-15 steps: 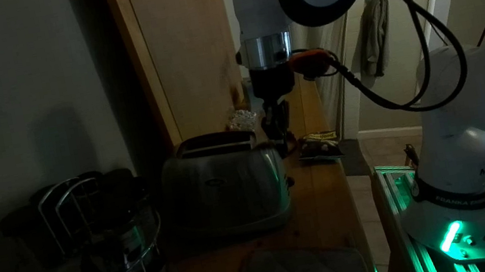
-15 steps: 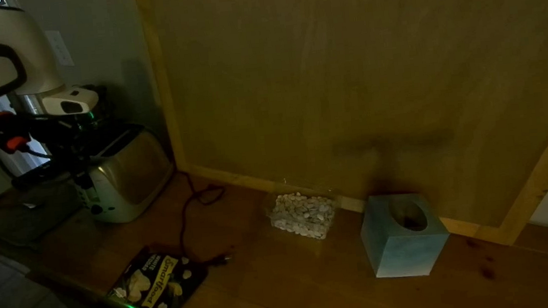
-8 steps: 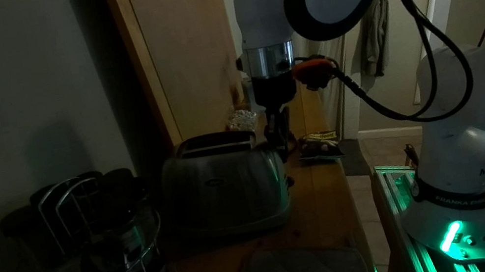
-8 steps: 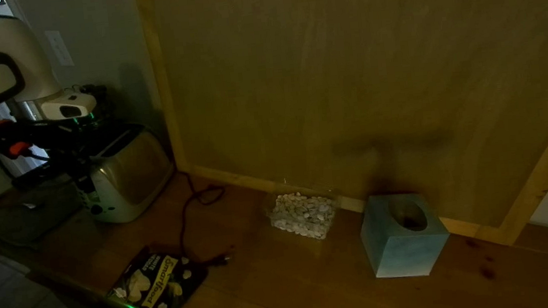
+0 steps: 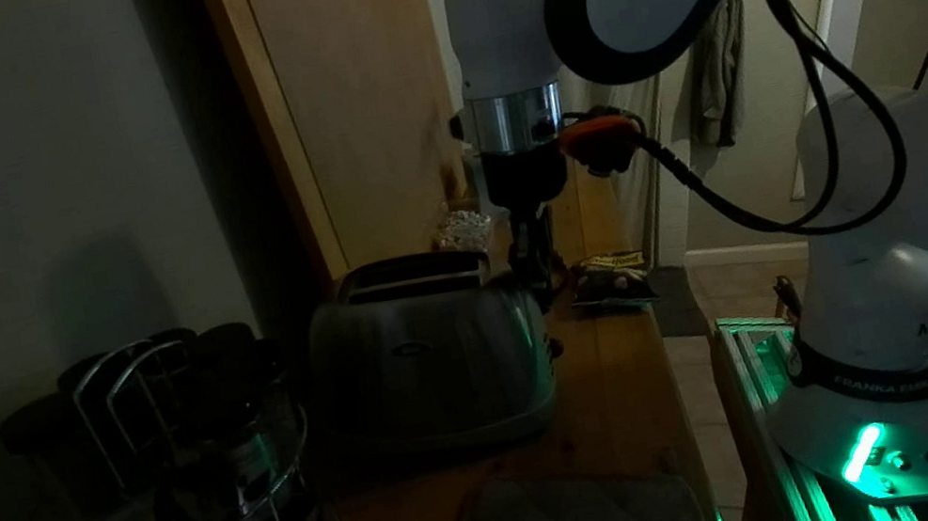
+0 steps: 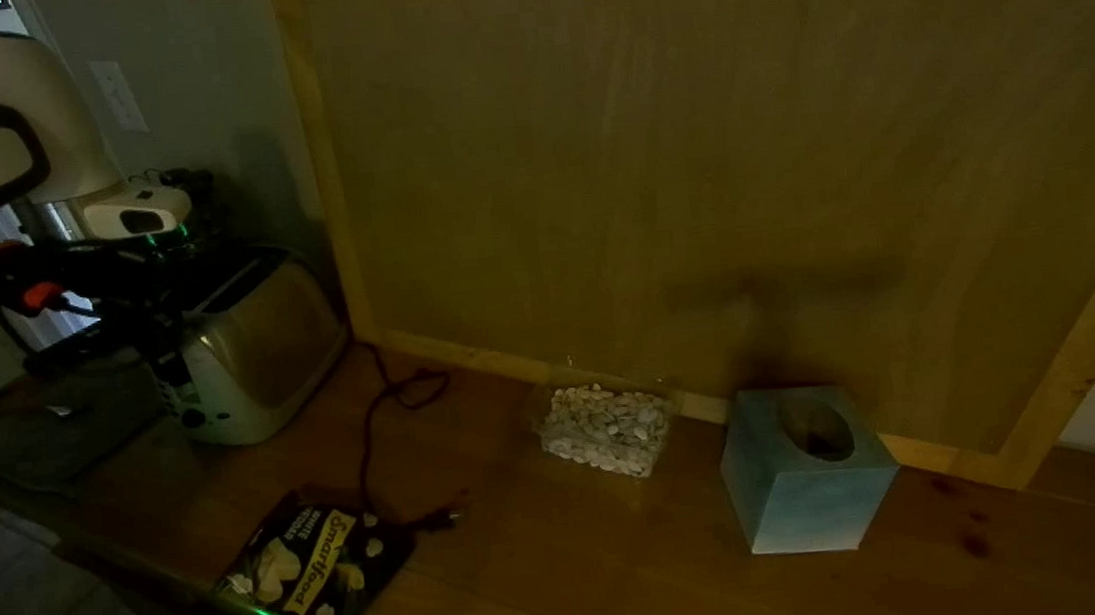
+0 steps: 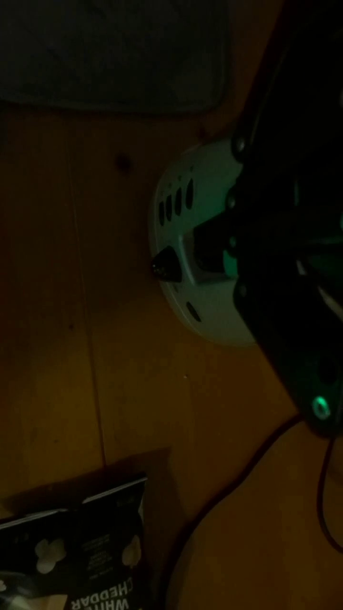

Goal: Push the toaster lever down

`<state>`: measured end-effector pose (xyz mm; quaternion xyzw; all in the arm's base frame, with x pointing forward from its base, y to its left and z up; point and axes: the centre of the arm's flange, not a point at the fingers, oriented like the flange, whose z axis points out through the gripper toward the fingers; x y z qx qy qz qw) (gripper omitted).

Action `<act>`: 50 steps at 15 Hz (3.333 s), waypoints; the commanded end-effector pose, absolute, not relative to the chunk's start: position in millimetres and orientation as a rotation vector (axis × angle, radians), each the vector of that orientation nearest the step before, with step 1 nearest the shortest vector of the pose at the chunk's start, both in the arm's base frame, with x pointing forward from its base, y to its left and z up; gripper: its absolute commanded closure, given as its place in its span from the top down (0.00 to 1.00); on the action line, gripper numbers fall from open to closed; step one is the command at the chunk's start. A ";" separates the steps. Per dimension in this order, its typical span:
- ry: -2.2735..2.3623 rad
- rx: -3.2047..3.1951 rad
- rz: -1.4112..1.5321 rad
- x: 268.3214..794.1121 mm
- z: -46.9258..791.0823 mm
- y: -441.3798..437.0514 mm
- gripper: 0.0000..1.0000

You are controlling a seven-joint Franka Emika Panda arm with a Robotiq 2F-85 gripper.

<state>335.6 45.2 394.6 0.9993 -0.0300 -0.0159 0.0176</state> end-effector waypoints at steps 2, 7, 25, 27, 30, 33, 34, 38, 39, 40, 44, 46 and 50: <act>-0.051 3.121 -0.134 330.8 361.3 37.2 0.01; -0.031 3.122 -0.179 331.6 353.9 34.5 0.01; 0.006 3.050 -0.172 302.2 401.2 54.5 0.05; 0.003 3.041 -0.193 296.6 408.1 55.4 0.31; -0.008 3.028 -0.187 292.1 418.3 55.5 0.48; -0.019 3.030 -0.114 292.6 429.9 56.8 0.69; -0.018 3.026 -0.081 292.8 433.6 58.0 0.75; -0.010 2.970 0.116 296.4 456.8 64.2 1.00; -0.001 2.957 0.172 298.0 463.1 66.4 1.00; -0.001 2.948 0.221 299.8 469.5 68.3 1.00; -0.030 2.978 0.333 307.7 492.0 71.1 1.00; -0.062 2.988 0.355 313.2 501.2 68.6 1.00; -0.114 3.008 0.377 320.5 515.5 60.4 1.00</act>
